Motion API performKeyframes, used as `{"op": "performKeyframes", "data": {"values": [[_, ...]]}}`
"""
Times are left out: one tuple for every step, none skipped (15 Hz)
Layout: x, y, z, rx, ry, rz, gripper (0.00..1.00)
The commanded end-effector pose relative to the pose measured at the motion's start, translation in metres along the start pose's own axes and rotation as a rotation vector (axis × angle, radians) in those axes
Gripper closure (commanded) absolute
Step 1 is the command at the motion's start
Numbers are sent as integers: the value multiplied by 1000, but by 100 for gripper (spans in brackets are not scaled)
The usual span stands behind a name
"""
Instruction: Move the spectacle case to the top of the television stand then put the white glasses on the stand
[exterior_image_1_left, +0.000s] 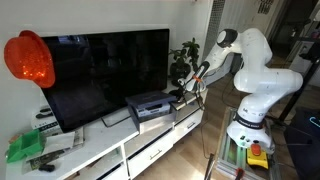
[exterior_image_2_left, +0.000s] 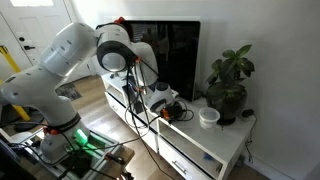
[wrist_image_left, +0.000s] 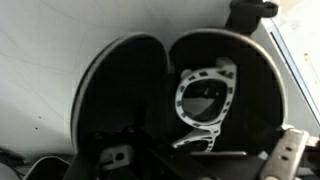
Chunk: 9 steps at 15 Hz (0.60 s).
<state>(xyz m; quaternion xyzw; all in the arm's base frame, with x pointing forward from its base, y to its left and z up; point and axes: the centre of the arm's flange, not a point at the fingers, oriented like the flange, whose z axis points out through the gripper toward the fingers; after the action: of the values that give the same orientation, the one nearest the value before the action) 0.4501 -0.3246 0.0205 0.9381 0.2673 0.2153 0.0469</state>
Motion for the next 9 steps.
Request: {"op": "performKeyframes", "data": {"values": [[-3,2,15,-8,-9,-21,32],[-3,3,15,-12,-10,-23,41],[-3,4,15,-14,-11,-24,47],[-3,5,16,-16,-12,-26,54],[-2,5,15,-17,-12,-27,61],[-3,6,15,-16,-11,-27,67],[-2,6,14,-15,-13,-28,74],[-2,5,14,-7,-13,-26,80],[-2,4,14,2,-13,-25,88]]}}
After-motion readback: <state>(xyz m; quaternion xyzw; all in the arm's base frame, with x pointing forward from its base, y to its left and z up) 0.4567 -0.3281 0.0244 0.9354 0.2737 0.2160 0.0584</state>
